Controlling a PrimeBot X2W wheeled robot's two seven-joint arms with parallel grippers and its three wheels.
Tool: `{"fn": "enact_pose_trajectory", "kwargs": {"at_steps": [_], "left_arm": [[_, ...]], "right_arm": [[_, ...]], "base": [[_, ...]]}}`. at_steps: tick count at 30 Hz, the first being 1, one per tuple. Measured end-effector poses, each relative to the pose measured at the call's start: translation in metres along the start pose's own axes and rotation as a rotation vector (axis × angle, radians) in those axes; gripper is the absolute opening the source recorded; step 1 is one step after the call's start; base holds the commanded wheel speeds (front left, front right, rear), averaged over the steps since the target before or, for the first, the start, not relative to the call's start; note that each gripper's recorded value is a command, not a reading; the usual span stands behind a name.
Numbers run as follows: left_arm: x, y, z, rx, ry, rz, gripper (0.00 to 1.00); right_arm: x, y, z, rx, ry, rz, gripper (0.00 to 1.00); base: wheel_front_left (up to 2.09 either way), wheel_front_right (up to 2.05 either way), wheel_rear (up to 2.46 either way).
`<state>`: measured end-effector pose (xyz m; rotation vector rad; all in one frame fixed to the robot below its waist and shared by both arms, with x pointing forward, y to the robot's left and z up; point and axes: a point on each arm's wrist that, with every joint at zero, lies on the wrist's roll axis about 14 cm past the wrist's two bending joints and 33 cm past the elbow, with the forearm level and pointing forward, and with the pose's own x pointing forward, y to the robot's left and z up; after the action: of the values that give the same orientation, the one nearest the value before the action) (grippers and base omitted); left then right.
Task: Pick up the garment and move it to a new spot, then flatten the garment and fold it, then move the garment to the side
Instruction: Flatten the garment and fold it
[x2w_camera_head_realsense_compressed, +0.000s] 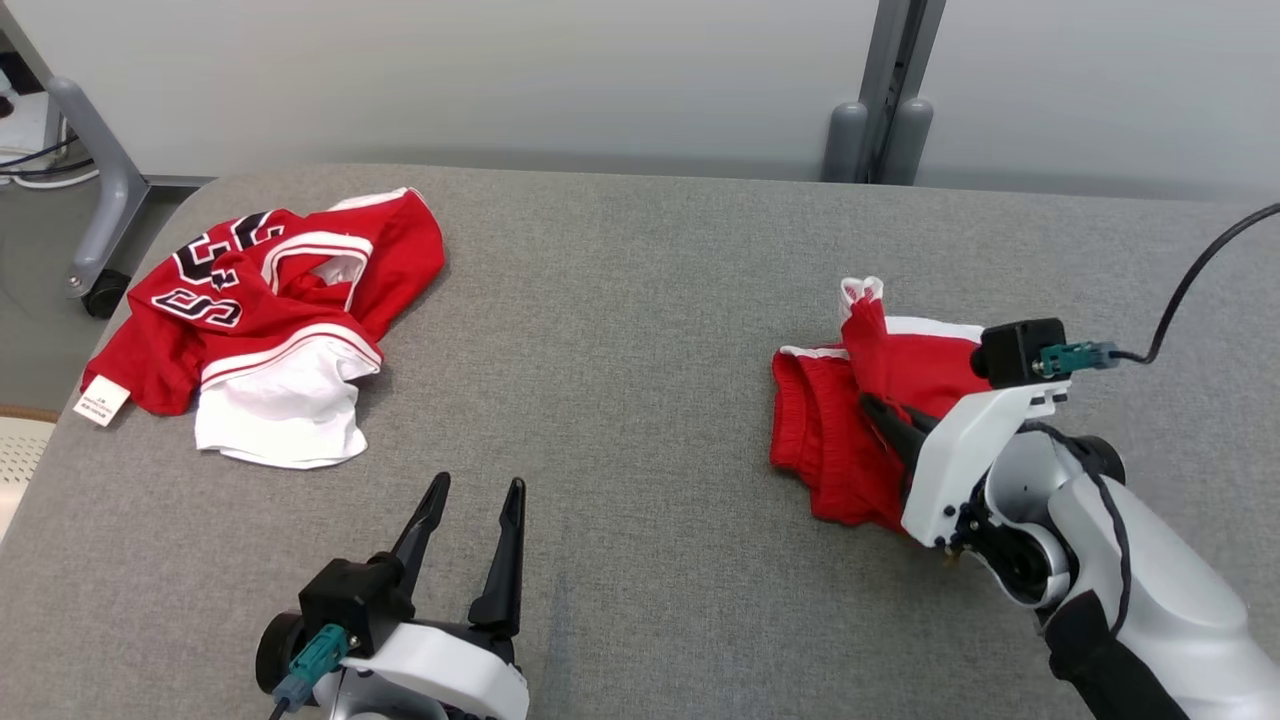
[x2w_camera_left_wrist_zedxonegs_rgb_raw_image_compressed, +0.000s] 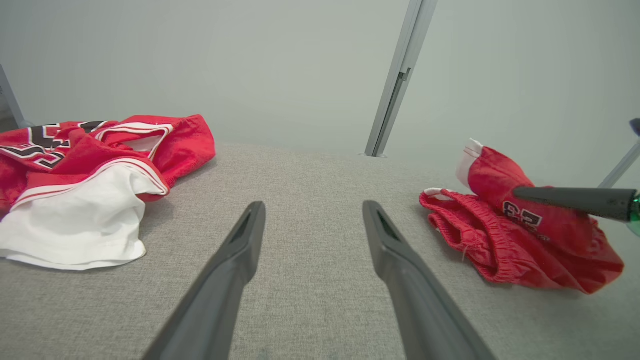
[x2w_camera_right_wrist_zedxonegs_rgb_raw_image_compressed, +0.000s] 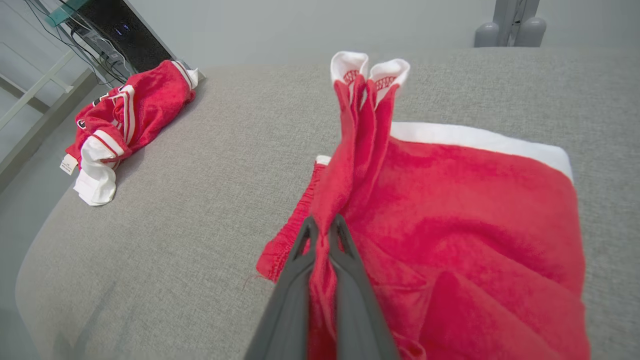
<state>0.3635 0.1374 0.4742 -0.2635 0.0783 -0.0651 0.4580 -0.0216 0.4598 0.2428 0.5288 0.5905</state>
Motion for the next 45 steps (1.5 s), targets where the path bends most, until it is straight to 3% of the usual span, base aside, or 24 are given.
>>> {"fn": "enact_pose_trajectory", "kwargs": {"at_steps": [7, 8, 9, 10, 19, 25, 31, 32, 33, 34, 35, 45], "left_arm": [[-0.003, -0.002, -0.001, -0.013, -0.005, 0.007, 1.00], [-0.002, -0.003, -0.001, -0.014, -0.005, 0.005, 1.00], [-0.002, -0.003, -0.002, -0.017, -0.005, 0.004, 1.00], [-0.002, -0.003, -0.002, -0.018, -0.005, 0.005, 1.00], [-0.009, 0.005, -0.001, -0.022, -0.014, 0.031, 1.00], [-0.017, 0.009, 0.002, -0.031, -0.029, 0.047, 1.00], [-0.020, 0.009, 0.002, -0.040, -0.036, 0.051, 1.00], [-0.020, 0.008, 0.002, -0.043, -0.038, 0.049, 1.00], [-0.020, 0.008, 0.002, -0.043, -0.038, 0.049, 1.00], [-0.020, 0.008, 0.001, -0.042, -0.036, 0.050, 1.00], [-0.020, 0.008, 0.000, -0.044, -0.034, 0.049, 1.00], [-0.012, 0.012, -0.011, -0.038, -0.003, 0.062, 1.00]], "right_arm": [[0.000, 0.014, -0.016, -0.013, 0.036, 0.017, 0.00], [0.000, 0.015, -0.016, -0.020, 0.039, 0.020, 0.09], [0.000, 0.018, -0.017, -0.026, 0.040, 0.023, 0.40], [-0.001, 0.020, -0.016, -0.036, 0.035, 0.029, 1.00], [-0.029, 0.020, 0.020, -0.104, -0.136, 0.022, 1.00], [-0.083, -0.041, 0.058, -0.163, -0.345, -0.171, 1.00], [-0.115, -0.088, 0.040, -0.155, -0.348, -0.344, 1.00], [-0.116, -0.091, 0.035, -0.144, -0.337, -0.356, 0.77], [-0.114, -0.093, 0.030, -0.138, -0.322, -0.363, 0.42], [-0.111, -0.094, 0.027, -0.134, -0.306, -0.365, 0.42], [-0.107, -0.093, 0.023, -0.126, -0.290, -0.361, 0.00], [-0.033, -0.060, -0.006, -0.126, -0.090, -0.232, 0.00]], "base": [[0.00, 0.00, 0.00], [0.00, 0.00, 0.00], [0.00, 0.00, 0.00], [0.00, 0.00, 0.00], [0.00, 0.00, 0.00], [0.00, 0.00, 0.00], [0.00, 0.00, 0.00], [0.00, 0.00, 0.00], [0.00, 0.00, 0.00], [0.00, 0.00, 0.00], [0.00, 0.00, 0.00], [0.00, 0.00, 0.00]]}}
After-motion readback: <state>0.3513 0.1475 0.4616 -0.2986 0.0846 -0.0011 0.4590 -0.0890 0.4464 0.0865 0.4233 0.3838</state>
